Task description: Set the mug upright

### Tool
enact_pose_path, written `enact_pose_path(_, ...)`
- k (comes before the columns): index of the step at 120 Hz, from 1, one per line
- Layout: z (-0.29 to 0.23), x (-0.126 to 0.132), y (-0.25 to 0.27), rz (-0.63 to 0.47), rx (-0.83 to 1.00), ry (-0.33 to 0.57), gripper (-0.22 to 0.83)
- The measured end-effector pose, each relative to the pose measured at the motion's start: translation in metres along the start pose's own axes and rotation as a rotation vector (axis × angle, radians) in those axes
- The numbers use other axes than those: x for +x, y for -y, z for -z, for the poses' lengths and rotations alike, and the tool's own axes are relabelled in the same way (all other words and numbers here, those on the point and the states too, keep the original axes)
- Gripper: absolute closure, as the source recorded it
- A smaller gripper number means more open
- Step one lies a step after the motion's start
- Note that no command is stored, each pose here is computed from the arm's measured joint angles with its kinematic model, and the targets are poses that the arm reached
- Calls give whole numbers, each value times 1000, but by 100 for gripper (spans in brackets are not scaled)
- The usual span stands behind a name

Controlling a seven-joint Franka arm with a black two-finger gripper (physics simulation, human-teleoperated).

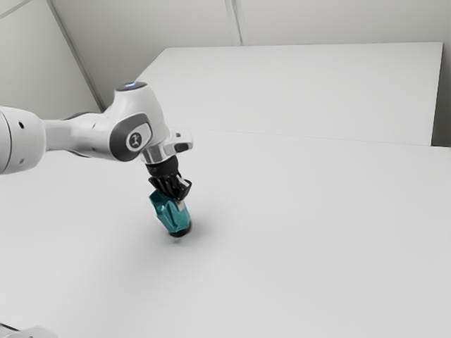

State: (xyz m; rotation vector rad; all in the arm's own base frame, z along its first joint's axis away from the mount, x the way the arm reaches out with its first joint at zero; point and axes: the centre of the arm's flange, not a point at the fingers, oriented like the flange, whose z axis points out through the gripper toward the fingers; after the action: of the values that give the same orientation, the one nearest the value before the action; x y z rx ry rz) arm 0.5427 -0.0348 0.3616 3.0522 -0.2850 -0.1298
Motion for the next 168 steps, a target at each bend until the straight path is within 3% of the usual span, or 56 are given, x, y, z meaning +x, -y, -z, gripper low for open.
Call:
enact_pose_path(36,-7,3,-1,9,-1,-2,76)
enact_pose_path(48,-8,2,-5,9,3,-2,63)
enact_pose_path(71,0,1,-13,11,30,-14,28)
enact_pose_path(94,25,-3,-29,13,87,-48,12)
enact_pose_path(110,67,-10,-28,72,126,-82,6)
enact_pose_path(131,177,4,-43,108,97,-182,3)
enact_pose_path(168,272,-12,-30,184,49,-165,1)
